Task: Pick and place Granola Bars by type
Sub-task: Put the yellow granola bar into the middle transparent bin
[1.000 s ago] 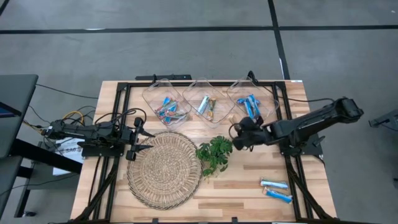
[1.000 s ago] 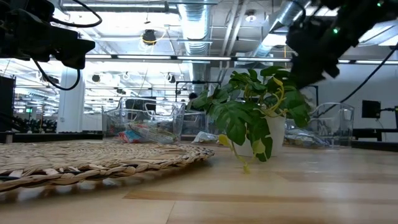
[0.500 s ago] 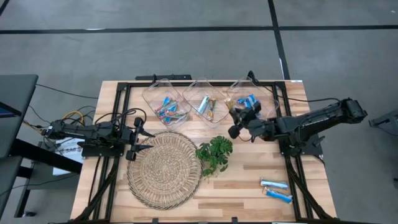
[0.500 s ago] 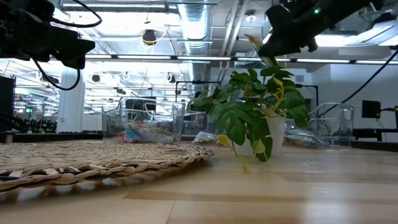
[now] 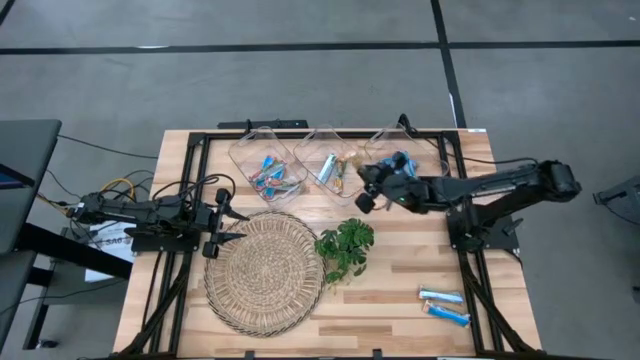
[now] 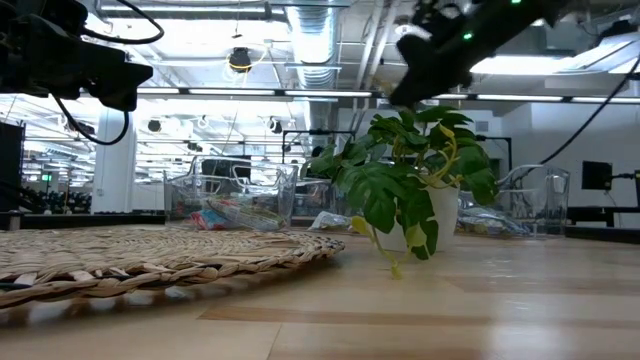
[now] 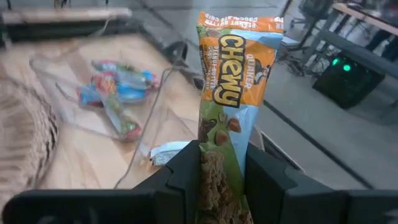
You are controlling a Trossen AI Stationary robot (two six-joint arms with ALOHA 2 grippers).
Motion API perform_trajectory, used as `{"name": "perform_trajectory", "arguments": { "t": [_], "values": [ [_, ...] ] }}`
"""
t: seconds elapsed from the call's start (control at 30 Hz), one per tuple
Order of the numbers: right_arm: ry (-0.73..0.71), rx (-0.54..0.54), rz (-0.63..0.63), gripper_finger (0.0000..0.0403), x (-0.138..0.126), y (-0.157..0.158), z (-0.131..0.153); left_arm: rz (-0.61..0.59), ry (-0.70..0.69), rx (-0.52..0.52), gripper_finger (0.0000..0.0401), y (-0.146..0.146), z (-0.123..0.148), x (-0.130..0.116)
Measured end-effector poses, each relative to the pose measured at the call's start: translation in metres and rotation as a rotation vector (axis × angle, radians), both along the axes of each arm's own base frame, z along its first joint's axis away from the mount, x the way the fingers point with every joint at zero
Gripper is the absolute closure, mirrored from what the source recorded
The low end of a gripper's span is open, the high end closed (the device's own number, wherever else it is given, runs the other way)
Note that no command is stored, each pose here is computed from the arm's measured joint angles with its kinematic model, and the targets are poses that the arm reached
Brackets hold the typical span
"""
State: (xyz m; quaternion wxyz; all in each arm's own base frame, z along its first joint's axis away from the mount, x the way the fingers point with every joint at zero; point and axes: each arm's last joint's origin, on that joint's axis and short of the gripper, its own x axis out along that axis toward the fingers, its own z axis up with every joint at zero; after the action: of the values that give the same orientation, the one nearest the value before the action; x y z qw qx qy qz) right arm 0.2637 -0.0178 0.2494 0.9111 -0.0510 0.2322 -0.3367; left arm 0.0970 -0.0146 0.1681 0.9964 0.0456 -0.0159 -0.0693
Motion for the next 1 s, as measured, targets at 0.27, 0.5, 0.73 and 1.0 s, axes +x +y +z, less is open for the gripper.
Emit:
{"name": "perform_trajectory", "arguments": {
  "t": [0.27, 0.5, 0.73, 1.0],
  "values": [
    [0.199, 0.005, 0.054, 0.0306, 0.047, -0.033, 0.010, -0.001, 0.000, 0.000, 0.0207, 0.000, 0.000, 0.000],
    [0.436, 0.109, 0.099, 0.0306, 0.080, -0.066, 0.004, -0.001, 0.000, 0.000, 0.0208, 0.000, 0.000, 0.000],
    [0.632, 0.199, 0.160, 0.0306, 0.101, -0.085, -0.015, -0.001, 0.000, 0.000, 0.0207, 0.000, 0.000, 0.000],
    [0.745, 0.291, 0.238, 0.0306, 0.111, -0.094, -0.037, -0.001, 0.000, 0.000, 0.0207, 0.000, 0.000, 0.000]
  ]
}}
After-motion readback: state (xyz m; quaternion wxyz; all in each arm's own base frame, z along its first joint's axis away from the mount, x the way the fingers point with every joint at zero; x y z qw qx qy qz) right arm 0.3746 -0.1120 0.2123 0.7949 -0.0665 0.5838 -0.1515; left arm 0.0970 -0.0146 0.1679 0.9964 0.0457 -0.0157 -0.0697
